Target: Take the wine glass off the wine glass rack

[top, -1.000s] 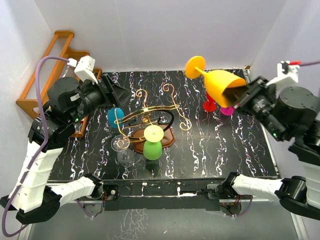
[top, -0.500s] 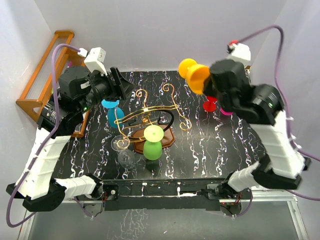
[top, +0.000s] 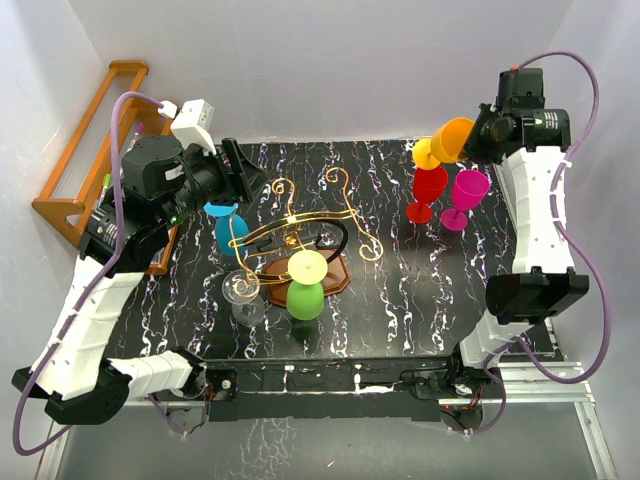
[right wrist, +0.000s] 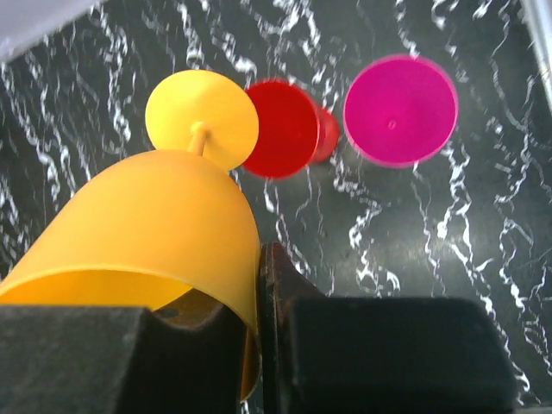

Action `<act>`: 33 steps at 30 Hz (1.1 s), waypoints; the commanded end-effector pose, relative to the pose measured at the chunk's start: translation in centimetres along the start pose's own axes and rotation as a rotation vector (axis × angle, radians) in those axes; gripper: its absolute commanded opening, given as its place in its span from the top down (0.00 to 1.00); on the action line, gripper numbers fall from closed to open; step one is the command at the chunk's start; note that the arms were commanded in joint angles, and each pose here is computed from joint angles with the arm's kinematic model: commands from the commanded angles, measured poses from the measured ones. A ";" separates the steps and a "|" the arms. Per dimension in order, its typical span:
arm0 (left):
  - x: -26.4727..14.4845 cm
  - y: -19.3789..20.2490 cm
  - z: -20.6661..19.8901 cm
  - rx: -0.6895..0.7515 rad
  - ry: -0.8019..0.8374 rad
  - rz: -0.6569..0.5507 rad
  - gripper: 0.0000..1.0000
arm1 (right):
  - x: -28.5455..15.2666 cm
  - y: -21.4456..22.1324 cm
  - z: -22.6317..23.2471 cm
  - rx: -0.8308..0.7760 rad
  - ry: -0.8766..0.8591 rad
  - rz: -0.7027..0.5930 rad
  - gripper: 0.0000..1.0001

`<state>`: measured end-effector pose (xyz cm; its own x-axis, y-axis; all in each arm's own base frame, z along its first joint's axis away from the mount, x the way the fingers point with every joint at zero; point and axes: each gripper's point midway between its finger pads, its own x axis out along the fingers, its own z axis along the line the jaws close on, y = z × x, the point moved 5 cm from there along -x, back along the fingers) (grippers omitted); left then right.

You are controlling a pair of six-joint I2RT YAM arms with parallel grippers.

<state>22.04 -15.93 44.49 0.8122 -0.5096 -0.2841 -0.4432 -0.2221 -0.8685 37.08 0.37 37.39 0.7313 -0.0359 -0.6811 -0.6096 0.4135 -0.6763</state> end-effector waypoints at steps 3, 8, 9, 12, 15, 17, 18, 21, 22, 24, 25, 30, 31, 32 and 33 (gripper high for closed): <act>0.4 0.0 -0.2 0.007 0.016 -0.002 0.46 | -8.8 2.2 1.1 -0.055 -0.220 -0.048 0.92; 0.5 0.6 -0.1 -0.001 0.020 0.019 0.46 | -8.4 6.8 -0.6 -0.040 -0.184 0.087 0.92; 0.5 0.7 -0.1 -0.001 0.018 0.020 0.46 | -7.8 8.0 -1.0 -0.036 -0.171 0.125 0.92; 0.3 1.0 0.0 0.006 0.013 0.035 0.46 | -6.5 10.7 -2.1 -0.031 -0.136 0.213 0.92; 0.1 1.1 0.1 0.010 0.008 0.050 0.46 | -5.3 12.5 -3.9 -0.035 -0.016 0.243 0.92; 0.0 1.2 0.1 0.011 0.012 0.057 0.46 | -4.6 13.1 -4.8 -0.038 0.041 0.250 0.92; -0.1 1.3 0.1 0.008 0.012 0.058 0.46 | -4.2 13.3 -5.1 -0.038 0.059 0.253 0.92; -0.1 1.6 0.1 0.004 0.013 0.071 0.46 | -2.8 14.1 -6.0 -0.042 0.112 0.269 0.92; -0.1 1.7 0.2 0.003 0.012 0.073 0.46 | -2.3 14.3 -6.1 -0.044 0.120 0.274 0.92; -0.2 1.9 0.3 0.000 0.009 0.077 0.47 | -1.4 14.6 -6.4 -0.043 0.134 0.270 0.92; -0.3 2.0 0.3 -0.003 0.009 0.073 0.47 | -1.0 14.7 -6.5 -0.042 0.139 0.264 0.92; -0.7 2.3 0.6 -0.009 -0.003 0.067 0.47 | 0.8 14.4 -6.7 -0.034 0.163 0.232 0.92; -0.8 2.3 0.6 -0.011 -0.005 0.064 0.47 | 1.2 14.3 -6.8 -0.033 0.167 0.229 0.92; -0.9 2.3 0.7 -0.011 -0.007 0.062 0.47 | 1.5 14.3 -6.8 -0.032 0.172 0.226 0.91; -1.0 2.3 0.7 -0.011 -0.011 0.061 0.47 | 1.9 14.2 -6.8 -0.031 0.173 0.224 0.91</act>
<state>21.51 -15.98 41.78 0.7737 -0.5129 -0.3719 -0.5214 -0.1821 -0.8336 25.20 0.48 24.34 0.4292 -0.0567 -0.9014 -0.8215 0.3904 -0.4157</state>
